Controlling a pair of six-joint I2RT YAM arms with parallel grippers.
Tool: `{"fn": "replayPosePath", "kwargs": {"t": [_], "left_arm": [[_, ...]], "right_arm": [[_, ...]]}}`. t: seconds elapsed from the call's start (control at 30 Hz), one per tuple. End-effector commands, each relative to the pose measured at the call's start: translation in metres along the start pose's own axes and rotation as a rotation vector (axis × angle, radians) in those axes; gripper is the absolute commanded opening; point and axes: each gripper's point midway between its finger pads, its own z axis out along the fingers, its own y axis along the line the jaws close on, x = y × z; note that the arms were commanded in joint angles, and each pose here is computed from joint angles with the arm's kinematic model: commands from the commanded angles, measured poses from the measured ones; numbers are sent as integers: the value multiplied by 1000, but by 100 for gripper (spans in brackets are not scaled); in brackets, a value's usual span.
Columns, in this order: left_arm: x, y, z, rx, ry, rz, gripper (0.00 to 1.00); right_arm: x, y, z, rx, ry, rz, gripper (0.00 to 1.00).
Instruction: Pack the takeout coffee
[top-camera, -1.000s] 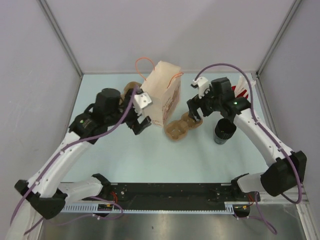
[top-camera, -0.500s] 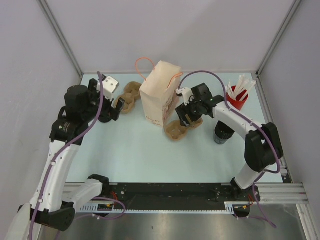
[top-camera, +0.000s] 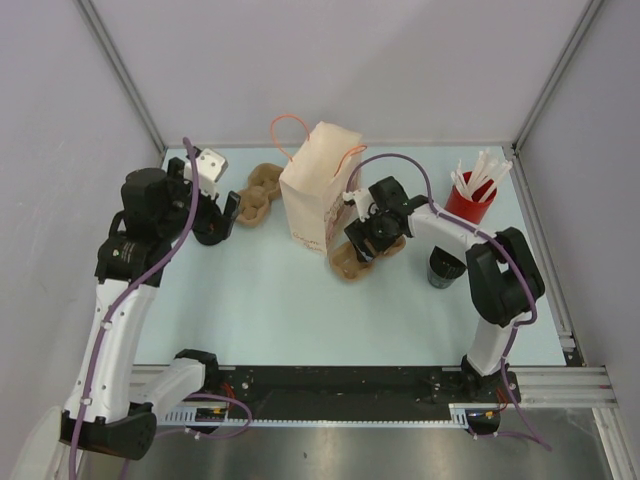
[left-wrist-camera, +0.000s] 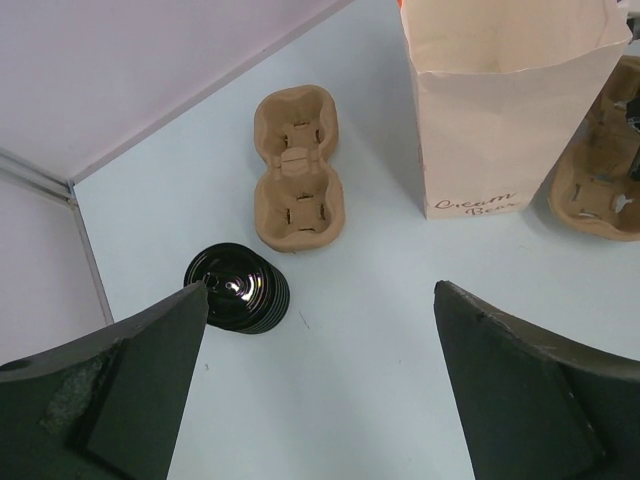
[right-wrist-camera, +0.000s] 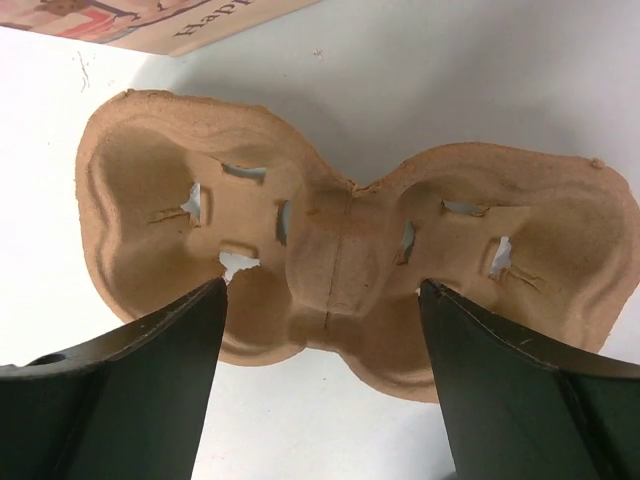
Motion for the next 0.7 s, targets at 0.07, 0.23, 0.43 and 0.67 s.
{"fn": "replayPosePath", "kwargs": {"t": [0.07,0.23,0.43,0.67], "left_arm": [[-8,-3,-6,8,-44,-44,99],[-7,-4,-5,13,-44,-53,99],[-4,-5,-6,15,-45,-61,99],[-3,-5,-7,12,-49,-63,100]], "right_arm": [[-16,-6,7,26,-44,-30,78],[-15,-6,12,40,-43,-41,73],[-15,-9,15,67,-51,-41,64],[-10,-8,19,74,-32,-51,64]]}}
